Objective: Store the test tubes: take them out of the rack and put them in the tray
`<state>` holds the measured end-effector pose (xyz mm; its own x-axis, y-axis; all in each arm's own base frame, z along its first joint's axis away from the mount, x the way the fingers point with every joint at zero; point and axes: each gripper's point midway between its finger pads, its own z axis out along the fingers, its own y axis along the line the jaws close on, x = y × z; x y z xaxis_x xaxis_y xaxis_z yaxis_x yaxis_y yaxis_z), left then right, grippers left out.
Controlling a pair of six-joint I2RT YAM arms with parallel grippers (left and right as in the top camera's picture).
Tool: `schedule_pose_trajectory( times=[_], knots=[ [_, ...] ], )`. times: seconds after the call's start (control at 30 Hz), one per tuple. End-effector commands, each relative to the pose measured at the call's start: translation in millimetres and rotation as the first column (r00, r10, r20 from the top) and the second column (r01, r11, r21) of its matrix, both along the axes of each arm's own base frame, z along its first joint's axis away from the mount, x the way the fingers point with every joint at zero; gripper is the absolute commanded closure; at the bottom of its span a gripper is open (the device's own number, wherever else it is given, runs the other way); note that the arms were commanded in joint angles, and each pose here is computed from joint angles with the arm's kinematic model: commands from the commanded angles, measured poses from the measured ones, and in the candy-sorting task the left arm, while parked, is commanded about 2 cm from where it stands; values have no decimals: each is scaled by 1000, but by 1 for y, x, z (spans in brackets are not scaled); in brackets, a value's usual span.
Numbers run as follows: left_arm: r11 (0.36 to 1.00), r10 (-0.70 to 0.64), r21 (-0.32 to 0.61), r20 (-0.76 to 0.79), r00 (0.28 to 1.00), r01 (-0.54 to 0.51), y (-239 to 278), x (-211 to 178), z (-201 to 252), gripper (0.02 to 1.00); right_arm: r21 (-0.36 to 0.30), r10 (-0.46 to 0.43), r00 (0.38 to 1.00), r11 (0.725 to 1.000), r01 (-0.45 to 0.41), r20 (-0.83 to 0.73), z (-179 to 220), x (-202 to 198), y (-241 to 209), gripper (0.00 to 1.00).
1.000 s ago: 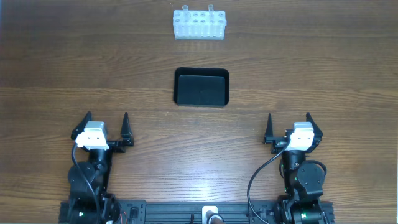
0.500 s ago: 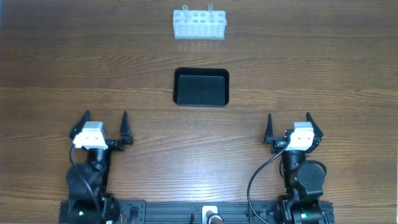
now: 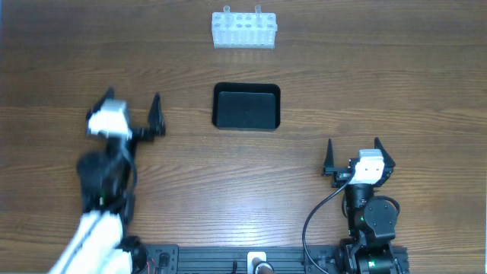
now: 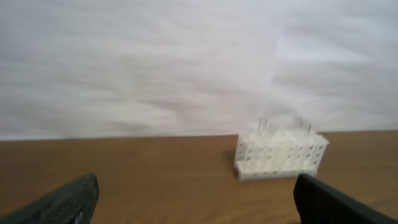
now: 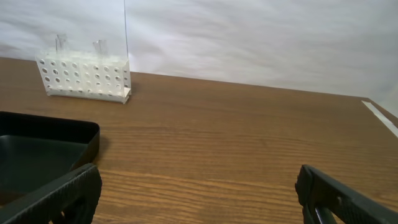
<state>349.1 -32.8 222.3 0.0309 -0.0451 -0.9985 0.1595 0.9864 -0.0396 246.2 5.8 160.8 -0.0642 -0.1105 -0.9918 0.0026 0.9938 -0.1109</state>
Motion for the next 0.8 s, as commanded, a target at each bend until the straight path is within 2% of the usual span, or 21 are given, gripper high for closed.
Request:
schedule_pose_trajectory(
  times=[0.03,0.17,0.3,0.47,0.67,0.8],
  knots=[
    [996,-88,16,-31,996,89,-34,61,26,20,5,3,1000,1000,-3,-1,-2,0,1,7],
    [996,-80,23,-117,990,83,-62,117,24,20,5,3,1000,1000,-3,0,-2,0,1,9],
    [994,-100,27,-114,988,103,-98,157,27,18,5,3,1000,1000,-3,-1,-2,0,1,12],
    [988,-148,27,-110,983,152,-138,183,23,18,5,3,1000,1000,-3,-1,-2,0,1,9],
    [997,-61,44,-120,991,66,-163,206,7,18,5,3,1000,1000,-3,-1,-2,0,1,9],
    [997,-55,53,-141,988,63,-175,218,-3,18,5,3,1000,1000,-3,-1,-2,0,1,9]
  ],
)
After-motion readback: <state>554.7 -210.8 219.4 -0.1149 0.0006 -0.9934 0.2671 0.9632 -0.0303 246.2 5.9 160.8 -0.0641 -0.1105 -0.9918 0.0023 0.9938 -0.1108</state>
